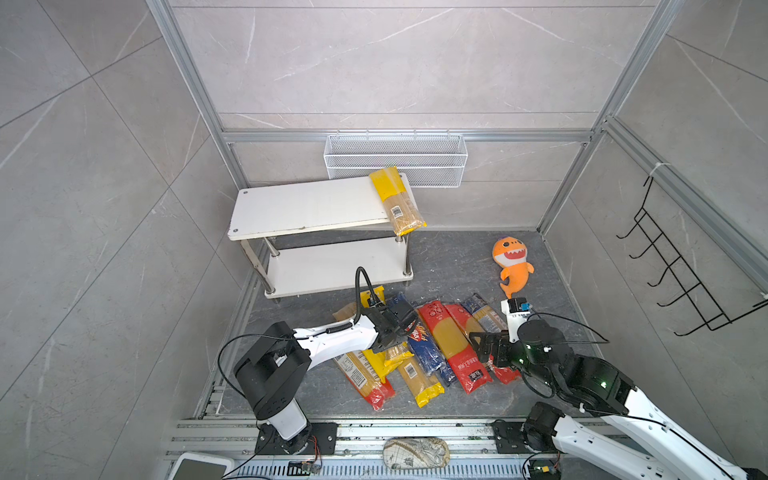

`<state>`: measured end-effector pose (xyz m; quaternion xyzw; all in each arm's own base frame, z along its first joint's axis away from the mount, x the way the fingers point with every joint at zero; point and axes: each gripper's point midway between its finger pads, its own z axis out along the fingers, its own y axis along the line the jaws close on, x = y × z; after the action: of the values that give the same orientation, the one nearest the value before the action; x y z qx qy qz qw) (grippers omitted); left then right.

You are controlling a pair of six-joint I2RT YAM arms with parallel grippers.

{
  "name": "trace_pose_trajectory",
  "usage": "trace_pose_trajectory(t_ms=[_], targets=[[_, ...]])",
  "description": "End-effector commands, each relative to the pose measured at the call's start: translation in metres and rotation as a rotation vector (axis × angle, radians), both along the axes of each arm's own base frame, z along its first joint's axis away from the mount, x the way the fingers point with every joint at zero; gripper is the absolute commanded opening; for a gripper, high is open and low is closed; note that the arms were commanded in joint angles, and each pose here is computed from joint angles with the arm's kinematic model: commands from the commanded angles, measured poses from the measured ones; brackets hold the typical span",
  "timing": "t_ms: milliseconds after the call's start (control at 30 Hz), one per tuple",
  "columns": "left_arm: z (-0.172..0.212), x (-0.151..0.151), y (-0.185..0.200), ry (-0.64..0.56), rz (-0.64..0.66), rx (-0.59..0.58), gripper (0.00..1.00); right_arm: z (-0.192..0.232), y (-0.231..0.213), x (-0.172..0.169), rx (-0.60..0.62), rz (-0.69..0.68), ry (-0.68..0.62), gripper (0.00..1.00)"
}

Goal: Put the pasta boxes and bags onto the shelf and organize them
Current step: 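Grasp another yellow Tatime pack with the left gripper while the right gripper draws back, then lift the yellow pack with the left gripper up to the top shelf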

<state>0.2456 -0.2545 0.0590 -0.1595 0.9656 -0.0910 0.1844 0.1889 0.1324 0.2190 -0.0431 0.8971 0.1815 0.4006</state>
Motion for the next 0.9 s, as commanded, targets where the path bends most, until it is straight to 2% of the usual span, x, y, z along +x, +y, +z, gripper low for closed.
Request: trace_pose_trajectory(t_ms=[0, 367, 600, 867], targets=[[0.006, -0.022, 0.014, 0.055, -0.043, 0.025, 0.15, 0.003, 0.000, 0.001, -0.013, 0.002, -0.007, 0.99], [0.085, -0.041, 0.033, -0.038, -0.155, -0.040, 0.00, 0.008, 0.010, 0.004, 0.013, 0.019, -0.002, 0.99], [0.144, -0.063, 0.065, -0.108, -0.186, -0.087, 0.00, 0.010, 0.015, 0.005, 0.029, 0.029, 0.004, 0.99], [0.240, -0.084, 0.092, -0.252, -0.236, -0.205, 0.00, 0.023, 0.015, 0.008, 0.041, 0.024, -0.021, 0.99]])
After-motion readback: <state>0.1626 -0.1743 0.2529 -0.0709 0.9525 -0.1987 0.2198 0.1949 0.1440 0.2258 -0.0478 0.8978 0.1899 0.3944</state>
